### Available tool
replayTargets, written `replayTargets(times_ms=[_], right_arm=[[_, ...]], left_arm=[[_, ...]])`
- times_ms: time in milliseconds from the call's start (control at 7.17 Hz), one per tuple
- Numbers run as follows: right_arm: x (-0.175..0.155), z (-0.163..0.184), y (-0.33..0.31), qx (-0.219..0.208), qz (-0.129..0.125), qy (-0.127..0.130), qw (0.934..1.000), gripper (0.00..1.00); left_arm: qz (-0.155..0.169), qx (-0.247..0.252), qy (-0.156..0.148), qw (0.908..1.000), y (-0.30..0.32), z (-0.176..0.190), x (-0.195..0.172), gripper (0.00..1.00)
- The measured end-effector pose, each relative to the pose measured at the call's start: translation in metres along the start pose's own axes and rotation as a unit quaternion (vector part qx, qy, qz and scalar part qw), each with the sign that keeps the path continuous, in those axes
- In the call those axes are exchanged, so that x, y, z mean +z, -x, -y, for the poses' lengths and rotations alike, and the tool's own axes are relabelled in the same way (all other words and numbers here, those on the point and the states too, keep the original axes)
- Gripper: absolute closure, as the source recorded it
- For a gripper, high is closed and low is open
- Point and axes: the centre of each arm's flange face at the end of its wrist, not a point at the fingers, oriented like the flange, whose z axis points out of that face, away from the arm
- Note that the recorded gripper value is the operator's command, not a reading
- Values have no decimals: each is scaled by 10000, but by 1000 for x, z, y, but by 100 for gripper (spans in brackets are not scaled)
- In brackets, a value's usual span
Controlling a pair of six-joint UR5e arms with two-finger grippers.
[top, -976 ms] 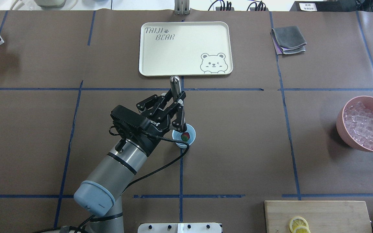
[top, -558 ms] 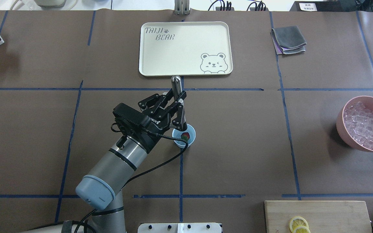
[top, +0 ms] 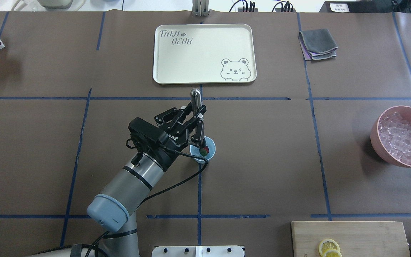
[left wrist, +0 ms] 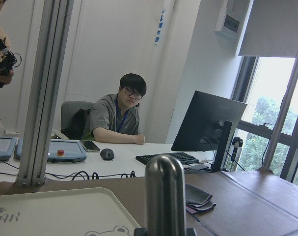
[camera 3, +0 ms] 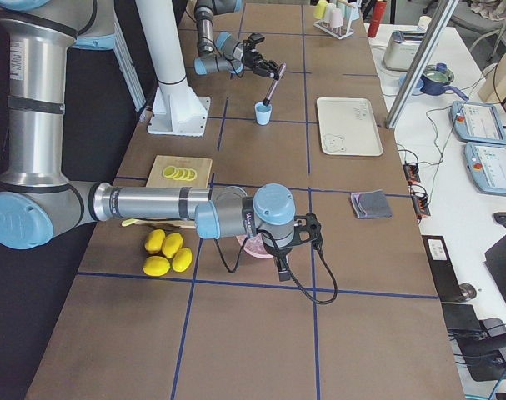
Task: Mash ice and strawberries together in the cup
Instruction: 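Press the pestle down into the cup contents with the left gripper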
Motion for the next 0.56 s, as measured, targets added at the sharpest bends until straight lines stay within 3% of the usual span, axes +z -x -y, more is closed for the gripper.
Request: replayTargets(times_ms=[558], right_arm=[[1, -2, -1, 12, 8, 11, 10000, 1]], left_arm=[[39, 55, 98, 9999, -5, -17, 3, 100]])
